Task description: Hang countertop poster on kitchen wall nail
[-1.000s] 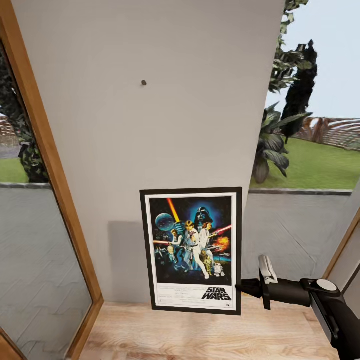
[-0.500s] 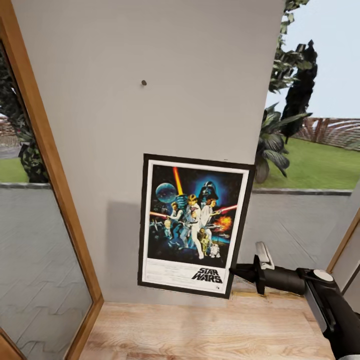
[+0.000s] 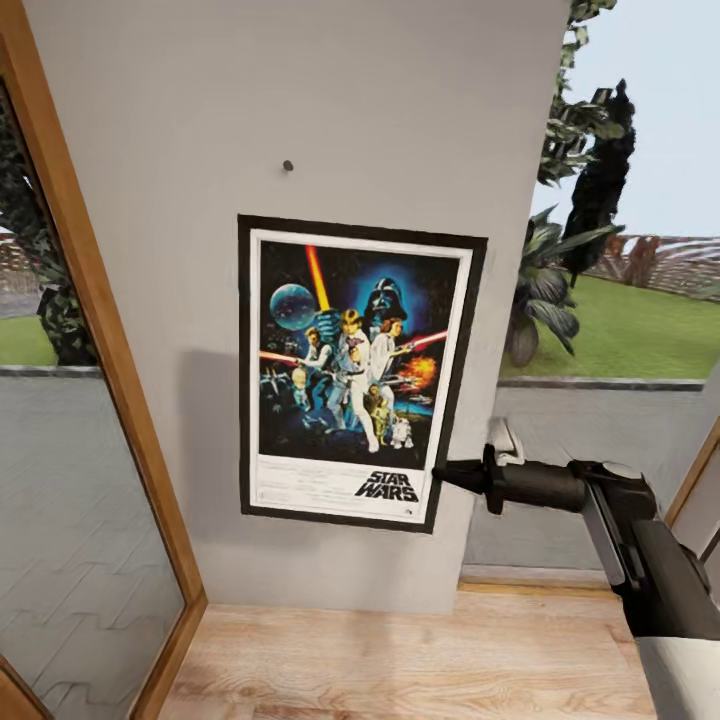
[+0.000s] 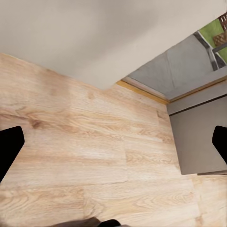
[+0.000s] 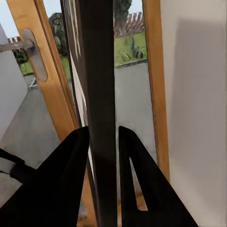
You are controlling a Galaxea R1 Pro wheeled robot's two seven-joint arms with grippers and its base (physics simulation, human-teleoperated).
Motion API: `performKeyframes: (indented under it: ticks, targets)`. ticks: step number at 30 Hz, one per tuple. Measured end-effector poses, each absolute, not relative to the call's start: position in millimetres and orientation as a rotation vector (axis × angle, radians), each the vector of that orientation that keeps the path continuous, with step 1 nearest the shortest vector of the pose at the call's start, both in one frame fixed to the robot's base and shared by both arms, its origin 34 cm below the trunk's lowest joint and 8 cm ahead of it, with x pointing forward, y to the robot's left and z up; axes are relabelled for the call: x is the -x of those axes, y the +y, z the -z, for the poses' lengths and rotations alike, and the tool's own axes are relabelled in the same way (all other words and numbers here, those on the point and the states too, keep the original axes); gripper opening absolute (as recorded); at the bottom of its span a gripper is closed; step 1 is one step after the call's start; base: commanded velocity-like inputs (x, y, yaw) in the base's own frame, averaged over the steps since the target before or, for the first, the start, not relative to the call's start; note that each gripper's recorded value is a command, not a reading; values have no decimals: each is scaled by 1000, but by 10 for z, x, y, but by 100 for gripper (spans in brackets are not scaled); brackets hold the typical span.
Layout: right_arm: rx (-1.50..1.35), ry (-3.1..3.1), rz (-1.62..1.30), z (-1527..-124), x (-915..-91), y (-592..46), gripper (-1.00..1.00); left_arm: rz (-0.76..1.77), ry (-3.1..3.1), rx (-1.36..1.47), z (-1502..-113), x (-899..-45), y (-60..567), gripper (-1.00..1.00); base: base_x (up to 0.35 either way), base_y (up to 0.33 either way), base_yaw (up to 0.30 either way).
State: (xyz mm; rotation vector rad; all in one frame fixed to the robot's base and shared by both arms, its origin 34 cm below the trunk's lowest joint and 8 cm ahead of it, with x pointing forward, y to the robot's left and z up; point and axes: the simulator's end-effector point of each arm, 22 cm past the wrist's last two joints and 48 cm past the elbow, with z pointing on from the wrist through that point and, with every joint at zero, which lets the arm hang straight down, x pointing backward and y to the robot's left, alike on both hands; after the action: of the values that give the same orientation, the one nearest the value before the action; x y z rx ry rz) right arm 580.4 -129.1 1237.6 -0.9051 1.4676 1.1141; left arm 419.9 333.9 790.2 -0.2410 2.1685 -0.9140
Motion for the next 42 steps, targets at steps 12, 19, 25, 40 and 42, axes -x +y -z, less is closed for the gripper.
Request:
performKeyframes:
  ticks: [12, 19, 25, 40, 42]
  targets:
    - [930, 1502, -1124, -13180, -6075, -945, -100, 904, 2172, 239, -7908, -4195, 3396, 100, 0, 0, 0]
    - [960, 1537, -1092, -13371, -6140, -802, -100, 905, 2171, 237, -7910, -4196, 3394, 100, 0, 0, 0]
    - [949, 1536, -1060, -13514, -6221, -706, -100, 905, 2172, 237, -7910, -4195, 3393, 100, 0, 0, 0]
    - [950, 1532, -1053, -13529, -6224, -701, -100, 904, 2171, 236, -7912, -4199, 3395, 100, 0, 0, 0]
    - [951, 1531, -1053, -13531, -6222, -700, -100, 904, 2171, 236, -7912, -4199, 3397, 100, 0, 0, 0]
